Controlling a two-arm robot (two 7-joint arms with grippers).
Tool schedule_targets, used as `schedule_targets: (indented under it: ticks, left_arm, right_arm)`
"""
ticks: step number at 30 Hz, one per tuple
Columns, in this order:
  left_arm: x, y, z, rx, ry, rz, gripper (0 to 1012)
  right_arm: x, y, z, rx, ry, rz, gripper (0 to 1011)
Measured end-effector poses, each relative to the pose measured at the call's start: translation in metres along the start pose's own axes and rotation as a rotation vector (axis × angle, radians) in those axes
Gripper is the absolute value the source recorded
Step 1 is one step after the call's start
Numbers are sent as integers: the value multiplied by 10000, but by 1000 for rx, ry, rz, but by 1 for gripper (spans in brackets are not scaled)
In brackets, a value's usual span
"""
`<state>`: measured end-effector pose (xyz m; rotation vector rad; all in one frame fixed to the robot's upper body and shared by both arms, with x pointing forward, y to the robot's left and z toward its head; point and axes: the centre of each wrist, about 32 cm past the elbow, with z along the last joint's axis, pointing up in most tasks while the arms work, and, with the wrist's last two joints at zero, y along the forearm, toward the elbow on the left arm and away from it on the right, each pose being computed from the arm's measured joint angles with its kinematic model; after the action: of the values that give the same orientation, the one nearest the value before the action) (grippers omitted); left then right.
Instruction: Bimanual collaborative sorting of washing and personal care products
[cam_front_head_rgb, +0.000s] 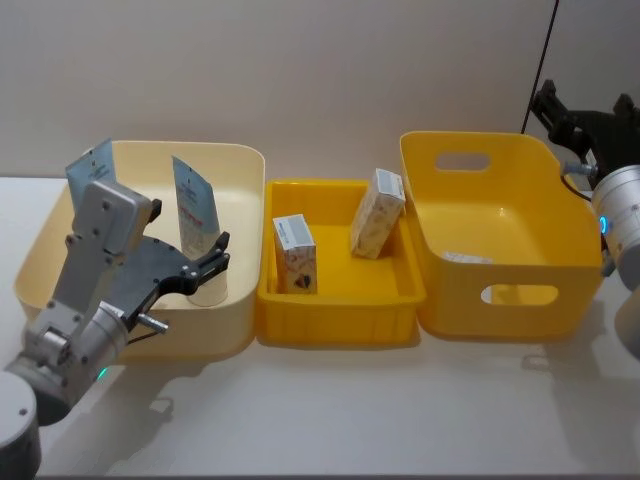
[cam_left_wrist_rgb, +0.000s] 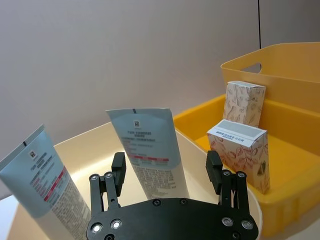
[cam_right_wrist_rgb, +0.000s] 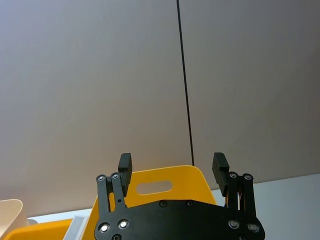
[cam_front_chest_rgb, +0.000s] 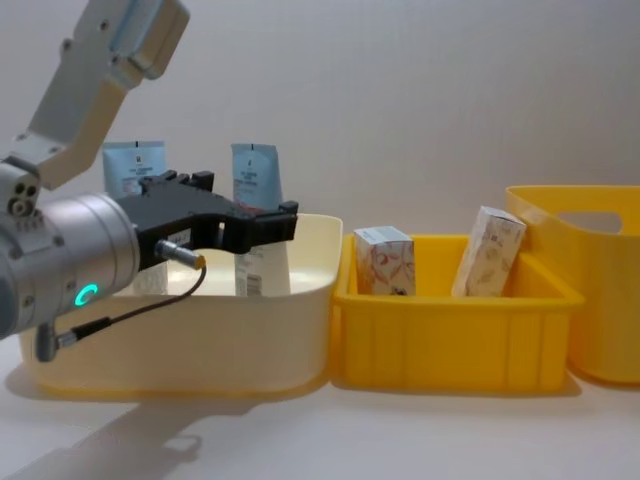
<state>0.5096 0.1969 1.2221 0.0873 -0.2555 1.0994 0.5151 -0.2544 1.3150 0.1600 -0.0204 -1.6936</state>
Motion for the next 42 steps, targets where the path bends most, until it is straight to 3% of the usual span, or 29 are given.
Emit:
schedule_targets:
  ticks: [16, 23, 33, 42]
  left_arm:
    - [1, -195, 61, 22, 13, -15, 1000]
    - [-20, -227, 72, 44, 6, 24, 1000]
    - [-9, -272, 52, 70, -6, 66, 1000]
    - [37, -336, 9, 78, -3, 57, 1000]
  right_arm:
    - [19, -22, 20, 18, 8, -3, 1001]
    - [22, -26, 25, 22, 10, -3, 1001]
    - [24, -29, 26, 23, 11, -3, 1001]
    - [26, -31, 29, 24, 11, -3, 1001]
